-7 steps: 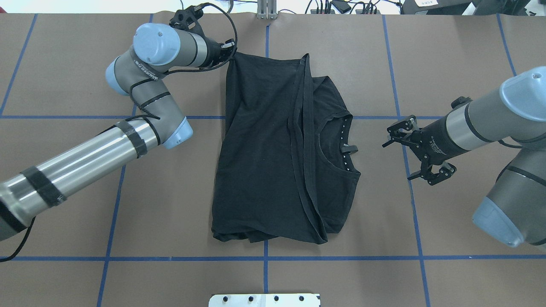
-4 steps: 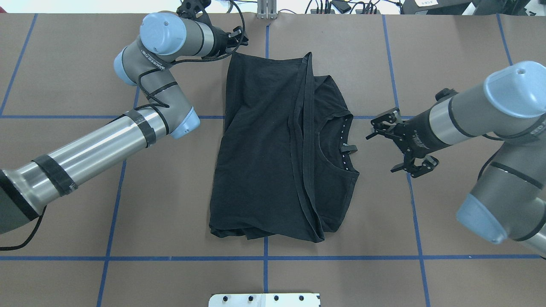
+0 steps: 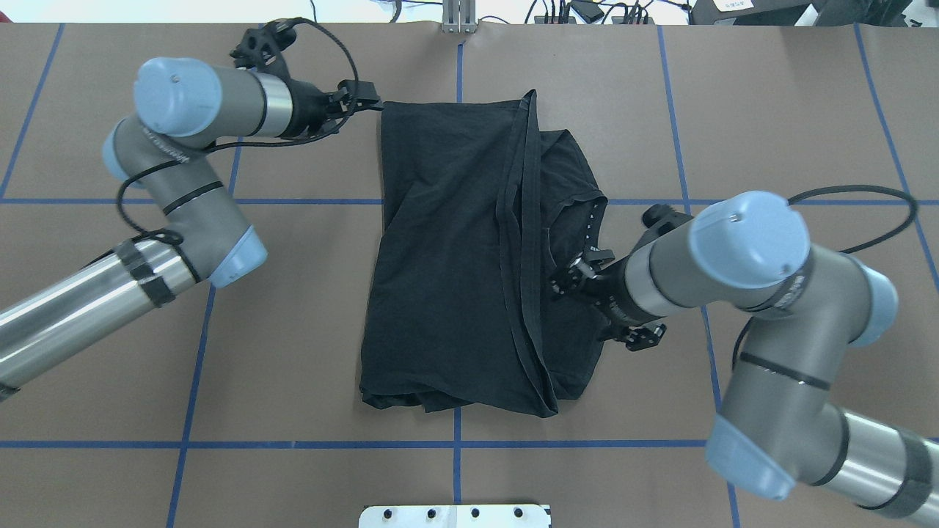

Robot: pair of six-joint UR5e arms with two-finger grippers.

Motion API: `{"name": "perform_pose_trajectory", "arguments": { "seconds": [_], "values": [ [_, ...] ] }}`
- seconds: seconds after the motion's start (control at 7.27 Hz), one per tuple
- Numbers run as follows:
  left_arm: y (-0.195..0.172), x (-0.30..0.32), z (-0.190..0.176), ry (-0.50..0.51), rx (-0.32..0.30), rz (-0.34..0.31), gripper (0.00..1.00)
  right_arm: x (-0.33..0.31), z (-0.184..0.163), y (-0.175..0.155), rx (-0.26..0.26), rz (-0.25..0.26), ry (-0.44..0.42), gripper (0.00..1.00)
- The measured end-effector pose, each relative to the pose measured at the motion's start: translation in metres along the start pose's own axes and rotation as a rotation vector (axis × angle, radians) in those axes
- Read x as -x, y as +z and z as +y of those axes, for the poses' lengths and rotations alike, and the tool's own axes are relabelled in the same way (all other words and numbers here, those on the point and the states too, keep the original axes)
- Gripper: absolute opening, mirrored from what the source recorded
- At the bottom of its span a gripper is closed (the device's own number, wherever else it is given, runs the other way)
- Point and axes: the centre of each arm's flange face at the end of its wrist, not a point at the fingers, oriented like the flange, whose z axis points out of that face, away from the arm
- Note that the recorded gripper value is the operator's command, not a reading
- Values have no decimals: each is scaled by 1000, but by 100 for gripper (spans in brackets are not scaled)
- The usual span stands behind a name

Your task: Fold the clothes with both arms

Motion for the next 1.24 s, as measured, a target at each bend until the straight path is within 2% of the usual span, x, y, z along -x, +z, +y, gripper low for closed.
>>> {"name": "perform_pose_trajectory", "arguments": {
  "seconds": [0.28,0.41,0.55,0.69,0.96,1.24],
  "values": [
    [-26,15,9,-3,2,-8,100,24,47,23,-61,131,-314,62],
    [-33,22,11,-4,3,-10,100,22,64,37,-83,192,-499,57],
    [-37,26,12,-5,3,-13,100,18,76,48,-93,243,-650,53],
    [-38,29,13,-6,3,-15,100,13,82,56,-97,281,-761,52],
    [-38,32,14,-10,3,-20,100,16,92,71,-96,323,-906,51],
    [-37,38,16,-14,6,-29,100,30,99,83,-94,341,-947,51]
  ]
}}
